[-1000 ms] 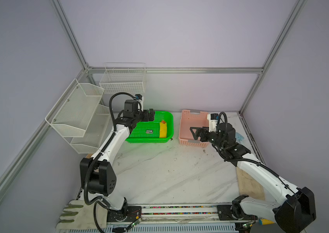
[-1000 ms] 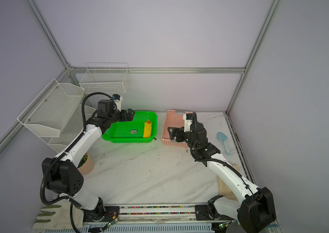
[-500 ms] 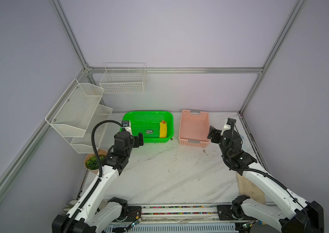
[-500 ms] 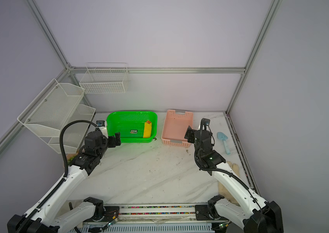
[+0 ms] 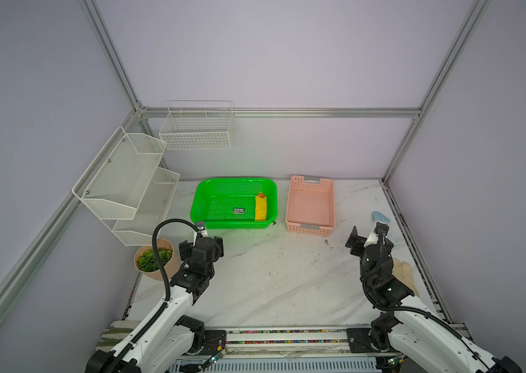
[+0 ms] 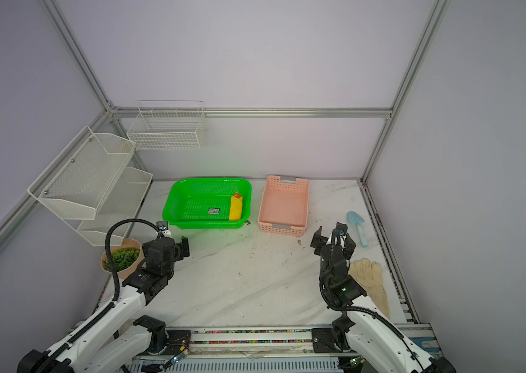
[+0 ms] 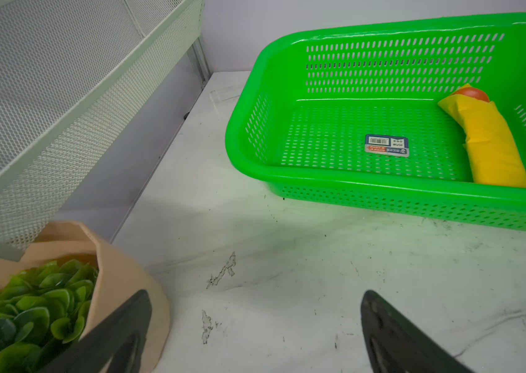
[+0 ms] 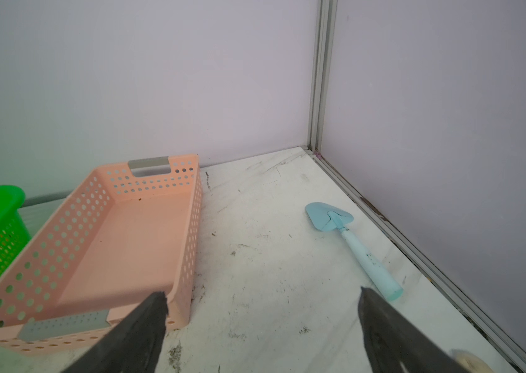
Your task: Place the utensils on the paper napkin and roll it up
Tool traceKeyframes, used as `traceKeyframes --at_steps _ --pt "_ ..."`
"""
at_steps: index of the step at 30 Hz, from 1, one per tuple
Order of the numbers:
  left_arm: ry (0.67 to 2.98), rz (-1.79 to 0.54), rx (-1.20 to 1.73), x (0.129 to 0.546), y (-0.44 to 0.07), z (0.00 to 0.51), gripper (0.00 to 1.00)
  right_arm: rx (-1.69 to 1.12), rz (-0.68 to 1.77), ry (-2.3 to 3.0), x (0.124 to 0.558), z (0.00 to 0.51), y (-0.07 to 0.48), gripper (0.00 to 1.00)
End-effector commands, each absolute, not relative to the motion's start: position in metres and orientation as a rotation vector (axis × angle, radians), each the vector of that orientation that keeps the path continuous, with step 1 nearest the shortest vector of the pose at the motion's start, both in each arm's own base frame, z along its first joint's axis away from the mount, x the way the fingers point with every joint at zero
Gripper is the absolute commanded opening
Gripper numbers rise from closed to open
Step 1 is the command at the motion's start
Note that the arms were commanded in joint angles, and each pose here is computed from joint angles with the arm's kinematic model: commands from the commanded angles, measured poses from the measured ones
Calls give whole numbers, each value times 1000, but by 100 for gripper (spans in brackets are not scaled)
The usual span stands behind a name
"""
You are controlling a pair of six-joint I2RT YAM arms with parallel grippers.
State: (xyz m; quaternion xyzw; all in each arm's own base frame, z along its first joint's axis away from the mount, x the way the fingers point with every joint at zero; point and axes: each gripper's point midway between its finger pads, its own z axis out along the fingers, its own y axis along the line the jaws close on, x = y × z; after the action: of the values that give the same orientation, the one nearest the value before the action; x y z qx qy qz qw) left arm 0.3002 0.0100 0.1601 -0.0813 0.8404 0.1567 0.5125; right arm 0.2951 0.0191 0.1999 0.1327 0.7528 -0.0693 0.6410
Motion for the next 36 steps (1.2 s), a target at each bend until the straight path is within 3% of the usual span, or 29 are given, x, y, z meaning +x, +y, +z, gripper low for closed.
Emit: traceKeyframes --at_steps 1,8,36 --pt "1992 429 -220 298 17 151 100 338 -224 1671 297 193 9 93" --pt "1965 431 -238 295 20 128 100 409 -273 1641 303 182 3 94" --pt "1662 418 -312 345 43 159 100 410 -202 1389 326 192 -6 97"
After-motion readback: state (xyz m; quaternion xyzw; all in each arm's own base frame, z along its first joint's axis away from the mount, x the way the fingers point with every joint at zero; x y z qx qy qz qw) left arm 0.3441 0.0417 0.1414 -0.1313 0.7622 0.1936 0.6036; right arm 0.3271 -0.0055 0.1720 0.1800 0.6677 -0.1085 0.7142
